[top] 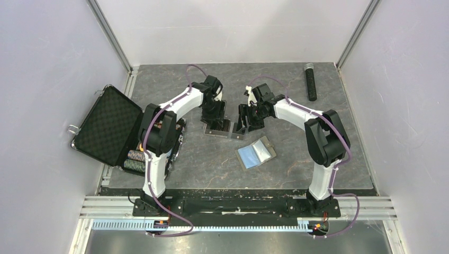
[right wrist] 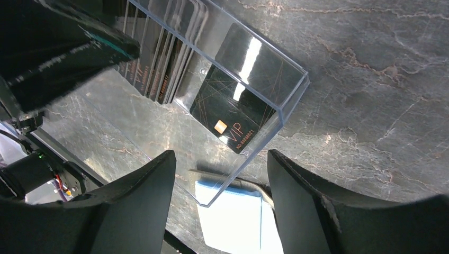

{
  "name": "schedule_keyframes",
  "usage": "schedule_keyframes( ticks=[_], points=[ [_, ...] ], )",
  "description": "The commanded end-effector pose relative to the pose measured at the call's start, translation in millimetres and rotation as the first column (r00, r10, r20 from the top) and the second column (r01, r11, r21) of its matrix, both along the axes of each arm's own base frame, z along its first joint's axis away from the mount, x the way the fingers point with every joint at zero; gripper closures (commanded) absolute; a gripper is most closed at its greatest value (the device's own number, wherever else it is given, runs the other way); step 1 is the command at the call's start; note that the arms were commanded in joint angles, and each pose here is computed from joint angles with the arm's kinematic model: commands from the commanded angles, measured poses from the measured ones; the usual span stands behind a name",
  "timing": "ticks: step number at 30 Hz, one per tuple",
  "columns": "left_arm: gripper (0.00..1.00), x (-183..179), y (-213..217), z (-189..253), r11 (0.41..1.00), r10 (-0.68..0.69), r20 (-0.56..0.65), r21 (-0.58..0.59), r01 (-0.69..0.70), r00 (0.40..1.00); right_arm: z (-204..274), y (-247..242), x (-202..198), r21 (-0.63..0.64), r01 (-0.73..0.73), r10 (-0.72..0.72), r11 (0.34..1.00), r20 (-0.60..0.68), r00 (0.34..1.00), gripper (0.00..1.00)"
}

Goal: Put the credit cards into the card holder
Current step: Pick up the credit card from the storage box.

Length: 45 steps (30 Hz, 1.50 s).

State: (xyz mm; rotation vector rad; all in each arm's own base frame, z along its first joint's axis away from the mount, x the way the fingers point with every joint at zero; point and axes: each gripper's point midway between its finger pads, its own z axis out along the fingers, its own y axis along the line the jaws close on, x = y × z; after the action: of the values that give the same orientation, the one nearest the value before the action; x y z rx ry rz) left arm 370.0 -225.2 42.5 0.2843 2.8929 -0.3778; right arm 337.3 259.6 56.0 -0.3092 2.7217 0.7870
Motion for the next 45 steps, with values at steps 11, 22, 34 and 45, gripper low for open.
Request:
schedule_keyframes(
  ticks=[11, 22, 34, 45],
  points=[
    [0.36, -4.7, -48.2, 39.6, 0.985, -0.118, 0.078, -0.121, 0.127, 0.990, 5.2, 1.8, 4.9, 0.004, -0.009, 0.009, 1.000, 0.025, 1.000, 0.33],
    [0.33, 12.0, 0.1, 44.0, 0.999, -0.027, 0.134, -0.019, 0.030, 0.991, -1.4, -1.9, -3.7, -0.003, -0.015, 0.015, 1.000, 0.011, 1.000, 0.33],
    [0.32, 2.8, 8.0, 2.1, 0.996, -0.041, 0.050, 0.081, 0.037, 0.998, -4.7, -2.6, -4.7, -0.005, -0.013, 0.013, 1.000, 0.000, 1.000, 0.33],
    [0.32, -8.8, -20.5, -3.2, 0.996, -0.084, 0.024, 0.040, 0.083, 0.996, -5.2, -3.4, -7.0, -0.004, -0.016, 0.016, 1.000, -0.001, 1.000, 0.32]
  ],
)
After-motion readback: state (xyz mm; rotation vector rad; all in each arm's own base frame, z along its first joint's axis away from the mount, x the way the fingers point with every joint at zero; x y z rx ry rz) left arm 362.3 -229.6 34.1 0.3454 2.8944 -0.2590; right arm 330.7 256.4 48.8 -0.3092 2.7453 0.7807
